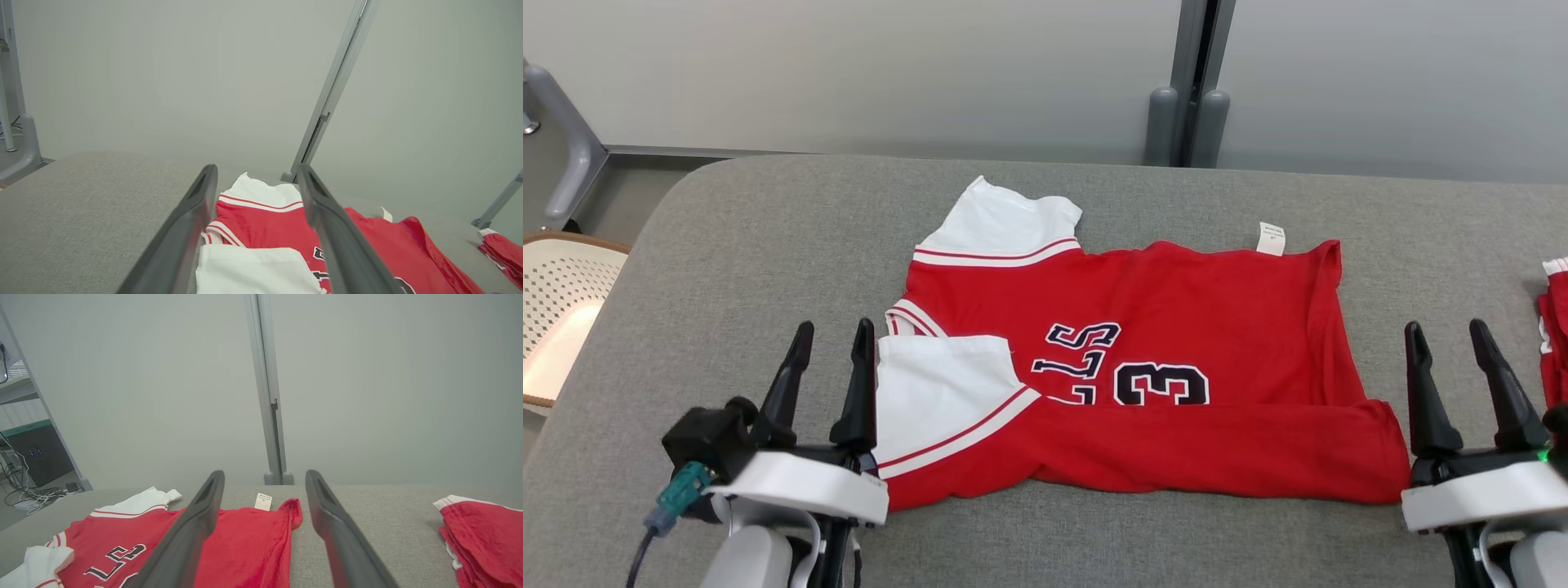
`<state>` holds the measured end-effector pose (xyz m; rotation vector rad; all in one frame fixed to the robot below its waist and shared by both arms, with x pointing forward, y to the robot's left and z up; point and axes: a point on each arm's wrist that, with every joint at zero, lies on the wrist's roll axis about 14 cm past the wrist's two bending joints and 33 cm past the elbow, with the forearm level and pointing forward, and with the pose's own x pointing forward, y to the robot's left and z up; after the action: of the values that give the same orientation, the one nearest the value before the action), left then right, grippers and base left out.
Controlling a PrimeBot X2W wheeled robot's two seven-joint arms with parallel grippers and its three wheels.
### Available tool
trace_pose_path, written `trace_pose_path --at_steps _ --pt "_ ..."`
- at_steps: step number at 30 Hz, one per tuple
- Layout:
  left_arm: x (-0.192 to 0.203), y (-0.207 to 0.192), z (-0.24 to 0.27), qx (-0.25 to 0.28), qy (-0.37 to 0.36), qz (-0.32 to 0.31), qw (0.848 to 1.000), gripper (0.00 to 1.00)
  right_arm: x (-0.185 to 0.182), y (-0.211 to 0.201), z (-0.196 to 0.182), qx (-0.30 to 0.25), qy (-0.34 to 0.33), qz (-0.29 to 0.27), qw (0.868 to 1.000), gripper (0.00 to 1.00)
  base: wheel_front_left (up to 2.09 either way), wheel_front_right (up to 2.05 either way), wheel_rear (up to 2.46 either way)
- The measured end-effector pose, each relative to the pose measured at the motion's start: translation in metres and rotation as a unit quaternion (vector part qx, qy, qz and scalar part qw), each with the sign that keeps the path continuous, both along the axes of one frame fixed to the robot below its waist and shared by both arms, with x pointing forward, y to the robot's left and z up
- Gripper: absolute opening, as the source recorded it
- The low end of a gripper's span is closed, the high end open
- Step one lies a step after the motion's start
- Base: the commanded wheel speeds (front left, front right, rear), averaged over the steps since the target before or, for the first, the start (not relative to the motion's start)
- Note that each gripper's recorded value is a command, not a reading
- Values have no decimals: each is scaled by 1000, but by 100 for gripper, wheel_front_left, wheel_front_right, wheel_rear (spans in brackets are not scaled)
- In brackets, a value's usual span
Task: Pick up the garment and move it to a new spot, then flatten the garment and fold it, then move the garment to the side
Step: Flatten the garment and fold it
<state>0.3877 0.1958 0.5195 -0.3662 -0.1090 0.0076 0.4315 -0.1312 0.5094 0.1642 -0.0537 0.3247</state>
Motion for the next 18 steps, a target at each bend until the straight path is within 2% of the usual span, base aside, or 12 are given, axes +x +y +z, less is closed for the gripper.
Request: trace_pose_path --at_steps 4,8,15,18 --pt "-15 -7 -26 14 34 -4 999 100 -18 2 -6 17 5 -22 1000 100 0 0 0" --pt "-28 -11 -62 14 89 -6 996 100 -33 10 -25 2 28 -18 999 100 0 0 0" --pt "-34 -8 -95 45 147 -2 988 100 -33 6 -21 7 23 -30 999 100 0 0 0" --pt "-41 -11 -119 75 192 -5 978 100 -33 4 -19 8 20 -34 999 100 0 0 0"
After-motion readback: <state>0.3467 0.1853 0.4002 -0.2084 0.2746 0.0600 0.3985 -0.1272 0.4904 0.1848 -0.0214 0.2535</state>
